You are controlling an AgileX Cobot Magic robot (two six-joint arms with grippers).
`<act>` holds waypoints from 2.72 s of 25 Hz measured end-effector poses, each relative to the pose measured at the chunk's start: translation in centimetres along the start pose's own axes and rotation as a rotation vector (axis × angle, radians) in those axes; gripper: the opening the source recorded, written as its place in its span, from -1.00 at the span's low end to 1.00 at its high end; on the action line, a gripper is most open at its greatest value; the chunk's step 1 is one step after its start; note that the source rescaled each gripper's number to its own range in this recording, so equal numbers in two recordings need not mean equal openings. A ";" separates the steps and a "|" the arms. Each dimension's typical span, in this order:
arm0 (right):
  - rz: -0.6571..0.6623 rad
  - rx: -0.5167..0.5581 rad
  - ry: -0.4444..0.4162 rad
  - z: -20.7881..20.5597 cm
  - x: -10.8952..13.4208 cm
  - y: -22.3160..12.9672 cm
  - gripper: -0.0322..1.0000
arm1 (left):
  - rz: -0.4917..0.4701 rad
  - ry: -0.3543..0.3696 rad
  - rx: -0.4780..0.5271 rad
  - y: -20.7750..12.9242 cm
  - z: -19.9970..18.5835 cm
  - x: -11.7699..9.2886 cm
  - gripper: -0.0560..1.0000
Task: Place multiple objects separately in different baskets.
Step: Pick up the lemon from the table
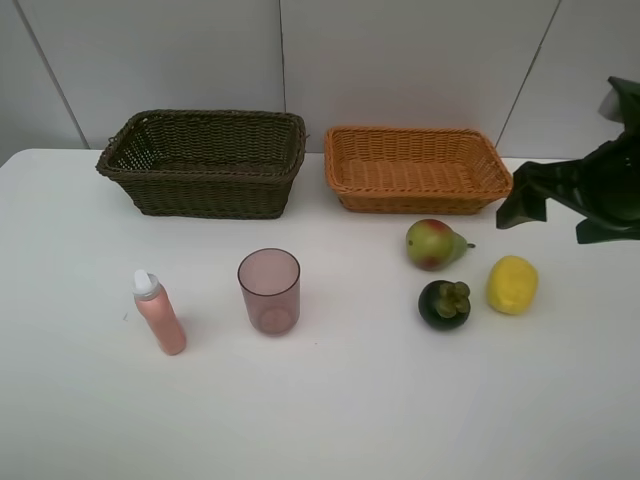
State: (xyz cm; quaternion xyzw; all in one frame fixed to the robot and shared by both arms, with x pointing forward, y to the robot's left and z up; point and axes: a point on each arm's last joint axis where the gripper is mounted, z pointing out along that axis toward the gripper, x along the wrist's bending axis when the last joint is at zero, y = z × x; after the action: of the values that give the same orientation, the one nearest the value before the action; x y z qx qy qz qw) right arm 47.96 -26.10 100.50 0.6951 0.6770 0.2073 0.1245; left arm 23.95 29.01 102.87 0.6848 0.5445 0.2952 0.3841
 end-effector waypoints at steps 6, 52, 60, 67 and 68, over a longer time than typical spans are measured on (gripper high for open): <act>0.073 0.071 -0.033 3.3 -1.0 0.4 0.67 | 0.000 0.000 0.000 0.0 0.0 0.0 1.00; 0.135 0.276 -0.097 11.7 -3.2 -0.5 -0.93 | 0.000 0.000 0.000 0.0 0.0 0.0 1.00; 0.135 0.276 -0.097 11.7 -3.2 -0.5 -0.93 | 0.000 0.000 0.000 0.0 0.0 0.0 1.00; 0.134 0.260 -0.095 11.3 -3.1 -0.3 -0.93 | 0.000 0.000 0.000 0.0 0.0 0.0 1.00; 0.130 0.258 -0.093 11.1 -3.1 -0.1 -0.93 | 0.000 0.000 0.000 0.0 0.0 0.0 1.00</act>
State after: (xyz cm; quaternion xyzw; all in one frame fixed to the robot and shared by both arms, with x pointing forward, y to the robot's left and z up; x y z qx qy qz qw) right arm 52.89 -27.98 90.29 0.7565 0.6451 0.0938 0.0520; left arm 23.95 29.01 102.87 0.6848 0.5445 0.2952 0.3841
